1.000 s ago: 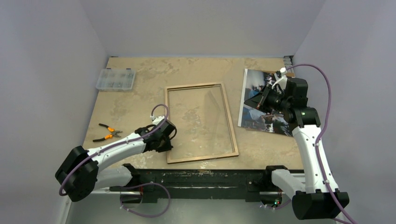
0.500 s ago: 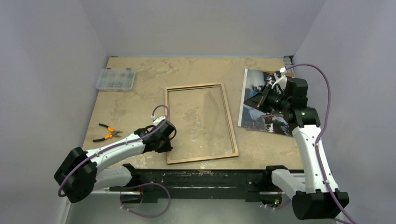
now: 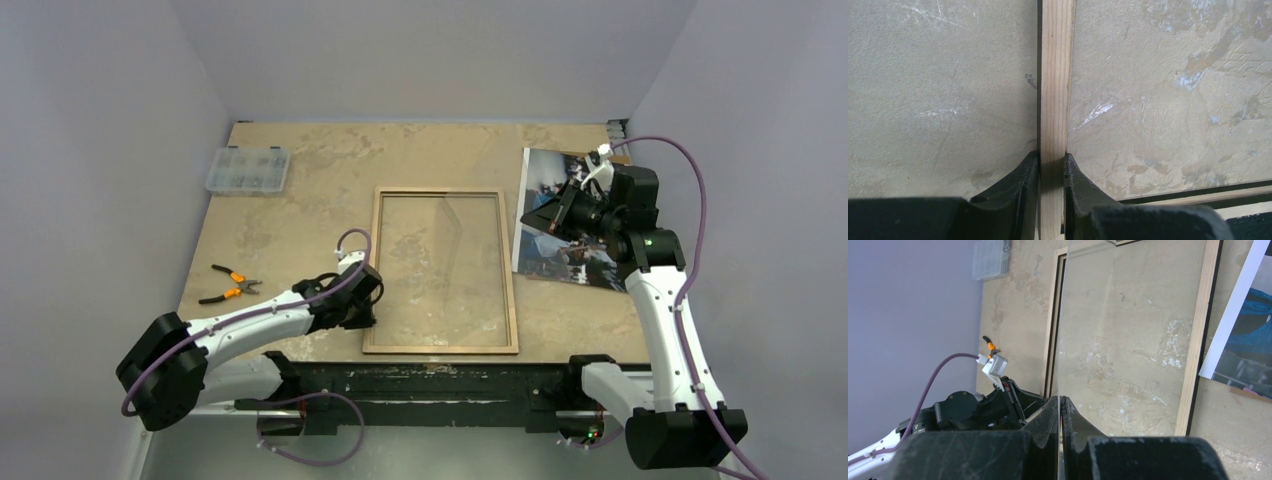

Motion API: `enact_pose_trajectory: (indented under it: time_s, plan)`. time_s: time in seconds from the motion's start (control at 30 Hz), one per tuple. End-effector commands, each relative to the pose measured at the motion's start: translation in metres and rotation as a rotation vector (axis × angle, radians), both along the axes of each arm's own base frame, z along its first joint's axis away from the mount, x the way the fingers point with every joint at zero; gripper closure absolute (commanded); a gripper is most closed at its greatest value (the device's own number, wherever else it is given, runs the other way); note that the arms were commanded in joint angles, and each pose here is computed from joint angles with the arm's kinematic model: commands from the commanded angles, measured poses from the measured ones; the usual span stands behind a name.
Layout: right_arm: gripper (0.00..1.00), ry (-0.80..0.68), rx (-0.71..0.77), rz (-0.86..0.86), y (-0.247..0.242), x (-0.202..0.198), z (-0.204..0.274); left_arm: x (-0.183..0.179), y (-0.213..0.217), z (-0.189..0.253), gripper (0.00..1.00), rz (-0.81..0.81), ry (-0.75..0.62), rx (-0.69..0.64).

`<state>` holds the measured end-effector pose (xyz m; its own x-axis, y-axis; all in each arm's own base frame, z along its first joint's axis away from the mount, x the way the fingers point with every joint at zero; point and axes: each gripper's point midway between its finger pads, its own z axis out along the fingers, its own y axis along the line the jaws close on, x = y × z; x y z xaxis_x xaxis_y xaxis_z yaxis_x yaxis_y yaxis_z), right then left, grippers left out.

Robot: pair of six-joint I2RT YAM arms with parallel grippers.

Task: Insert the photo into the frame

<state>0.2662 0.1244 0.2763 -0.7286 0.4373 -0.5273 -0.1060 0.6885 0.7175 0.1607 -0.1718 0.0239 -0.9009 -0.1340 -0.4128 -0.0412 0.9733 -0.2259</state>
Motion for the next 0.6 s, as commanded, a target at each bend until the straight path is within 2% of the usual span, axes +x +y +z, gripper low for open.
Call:
enact_pose_trajectory:
  time_s: [0.0, 0.2, 0.43, 0.47, 0.5, 0.53, 0.57]
  plan:
    - [1.00, -0.092, 0.021, 0.029, 0.005, 0.005, 0.023, -0.001, -0.007, 0.006, 1.00, 0.022, -0.006, -0.044]
    - [1.00, -0.094, 0.024, 0.029, 0.005, 0.005, 0.022, -0.008, -0.007, 0.000, 1.00, 0.043, 0.018, -0.047]
    - [1.00, -0.094, 0.027, 0.029, 0.005, 0.004, 0.022, -0.013, -0.014, 0.003, 0.99, 0.050, 0.019, -0.113]
    - [1.00, -0.095, 0.027, 0.030, 0.006, 0.004, 0.023, -0.013, -0.015, 0.005, 0.93, 0.052, 0.013, -0.123]
    - [1.00, -0.094, 0.028, 0.030, 0.006, 0.004, 0.022, -0.012, -0.015, 0.007, 0.81, 0.053, 0.008, -0.132]
    - [1.00, -0.099, 0.031, 0.036, 0.006, 0.004, 0.024, -0.012, -0.016, 0.011, 0.57, 0.051, -0.003, -0.145]
    - [1.00, -0.102, 0.036, 0.044, 0.008, 0.003, 0.025, -0.010, -0.017, 0.015, 0.40, 0.050, -0.013, -0.154]
